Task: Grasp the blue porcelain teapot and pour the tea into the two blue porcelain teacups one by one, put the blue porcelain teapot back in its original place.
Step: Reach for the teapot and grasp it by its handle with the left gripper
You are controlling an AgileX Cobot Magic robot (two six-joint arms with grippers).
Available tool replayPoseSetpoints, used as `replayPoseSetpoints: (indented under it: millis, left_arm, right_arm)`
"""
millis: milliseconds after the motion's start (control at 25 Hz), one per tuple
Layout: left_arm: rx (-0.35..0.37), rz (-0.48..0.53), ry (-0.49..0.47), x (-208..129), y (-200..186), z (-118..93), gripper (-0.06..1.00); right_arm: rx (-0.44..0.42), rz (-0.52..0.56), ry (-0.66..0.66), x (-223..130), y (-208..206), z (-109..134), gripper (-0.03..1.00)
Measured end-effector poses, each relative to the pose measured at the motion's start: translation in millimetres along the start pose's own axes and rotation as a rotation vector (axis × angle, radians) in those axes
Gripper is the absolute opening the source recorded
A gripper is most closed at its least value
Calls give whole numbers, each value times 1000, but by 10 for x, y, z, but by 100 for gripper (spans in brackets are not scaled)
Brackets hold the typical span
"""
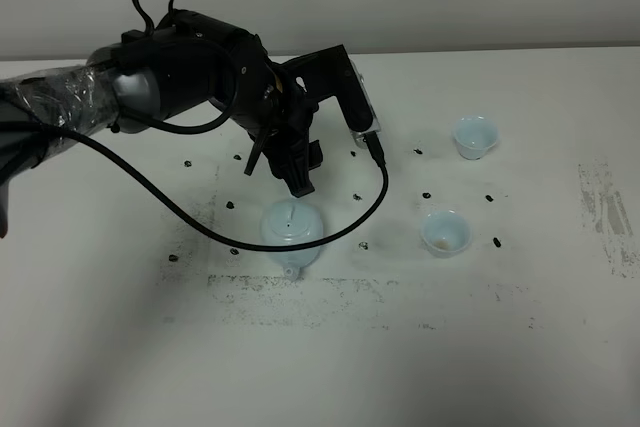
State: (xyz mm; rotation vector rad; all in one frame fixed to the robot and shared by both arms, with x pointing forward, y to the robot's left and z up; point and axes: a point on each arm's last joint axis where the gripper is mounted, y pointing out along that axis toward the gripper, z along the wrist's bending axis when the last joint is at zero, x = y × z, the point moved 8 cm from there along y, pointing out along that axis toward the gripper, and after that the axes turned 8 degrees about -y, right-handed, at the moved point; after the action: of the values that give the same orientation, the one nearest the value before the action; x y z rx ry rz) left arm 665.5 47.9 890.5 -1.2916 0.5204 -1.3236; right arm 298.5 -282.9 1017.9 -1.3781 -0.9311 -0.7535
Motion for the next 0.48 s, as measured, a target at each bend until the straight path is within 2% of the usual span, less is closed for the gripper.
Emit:
replayPoseSetpoints:
  millis: [120, 480]
  left_arm:
    - [-14, 12, 37, -5, 4, -44, 56]
    - [-36, 47, 54, -93, 188, -100, 52]
  right_arm:
    - [0, 0, 0, 0, 0, 0, 41]
    - [0, 0, 0, 0, 0, 0, 41]
